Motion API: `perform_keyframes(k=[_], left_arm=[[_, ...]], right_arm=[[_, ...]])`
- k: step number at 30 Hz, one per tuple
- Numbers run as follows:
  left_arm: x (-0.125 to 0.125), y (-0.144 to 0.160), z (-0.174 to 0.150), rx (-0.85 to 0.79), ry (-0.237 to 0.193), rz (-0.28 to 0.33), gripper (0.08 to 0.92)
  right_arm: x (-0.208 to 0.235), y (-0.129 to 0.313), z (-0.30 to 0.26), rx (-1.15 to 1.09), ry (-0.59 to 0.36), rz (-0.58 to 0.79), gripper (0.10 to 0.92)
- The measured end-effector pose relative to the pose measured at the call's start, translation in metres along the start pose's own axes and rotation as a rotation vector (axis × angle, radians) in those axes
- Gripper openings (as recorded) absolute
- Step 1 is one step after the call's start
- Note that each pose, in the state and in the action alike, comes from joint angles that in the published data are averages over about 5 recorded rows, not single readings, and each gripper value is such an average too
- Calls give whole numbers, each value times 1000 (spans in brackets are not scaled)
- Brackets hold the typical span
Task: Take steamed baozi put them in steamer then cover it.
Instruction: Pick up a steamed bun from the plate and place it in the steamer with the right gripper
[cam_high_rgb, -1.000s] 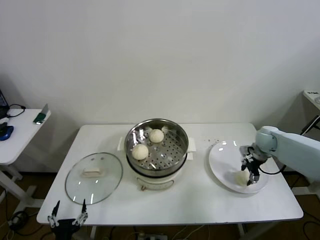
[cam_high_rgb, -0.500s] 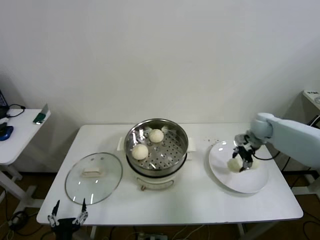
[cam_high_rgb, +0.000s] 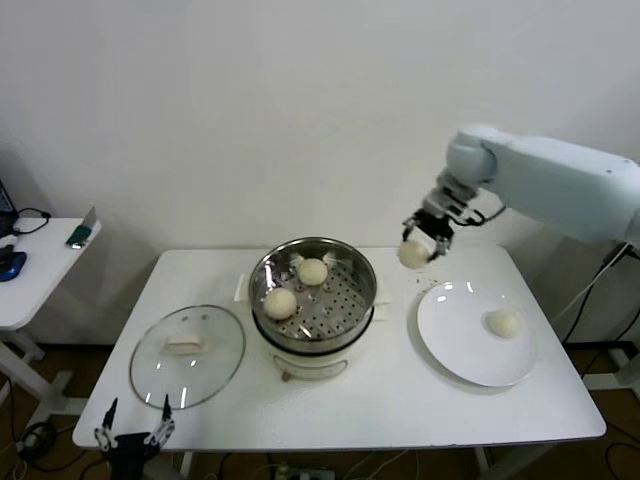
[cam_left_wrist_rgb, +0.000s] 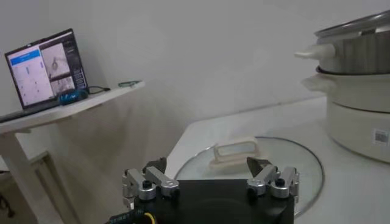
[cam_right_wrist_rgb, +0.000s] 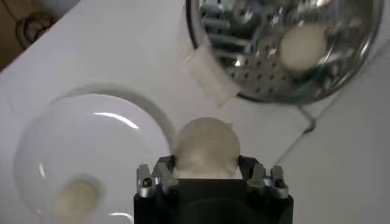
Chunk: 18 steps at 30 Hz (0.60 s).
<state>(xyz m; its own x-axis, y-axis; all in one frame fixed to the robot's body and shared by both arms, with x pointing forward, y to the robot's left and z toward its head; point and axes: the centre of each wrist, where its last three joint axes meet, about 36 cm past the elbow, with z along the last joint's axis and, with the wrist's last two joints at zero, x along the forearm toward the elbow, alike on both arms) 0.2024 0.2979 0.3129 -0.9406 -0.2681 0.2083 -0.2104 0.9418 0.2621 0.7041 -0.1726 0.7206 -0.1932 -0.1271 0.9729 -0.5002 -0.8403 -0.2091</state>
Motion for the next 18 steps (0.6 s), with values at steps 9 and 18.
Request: perform_keyframes(k=[9,18], left_arm=[[-1,-1,-3,9,0,-5,823],[-3,3,-7,16,-4,-14,823]], right_arm=[[-19,-75,-83,323,-30,-34,687],[-72,-100,-142,520,-83,-102,688]])
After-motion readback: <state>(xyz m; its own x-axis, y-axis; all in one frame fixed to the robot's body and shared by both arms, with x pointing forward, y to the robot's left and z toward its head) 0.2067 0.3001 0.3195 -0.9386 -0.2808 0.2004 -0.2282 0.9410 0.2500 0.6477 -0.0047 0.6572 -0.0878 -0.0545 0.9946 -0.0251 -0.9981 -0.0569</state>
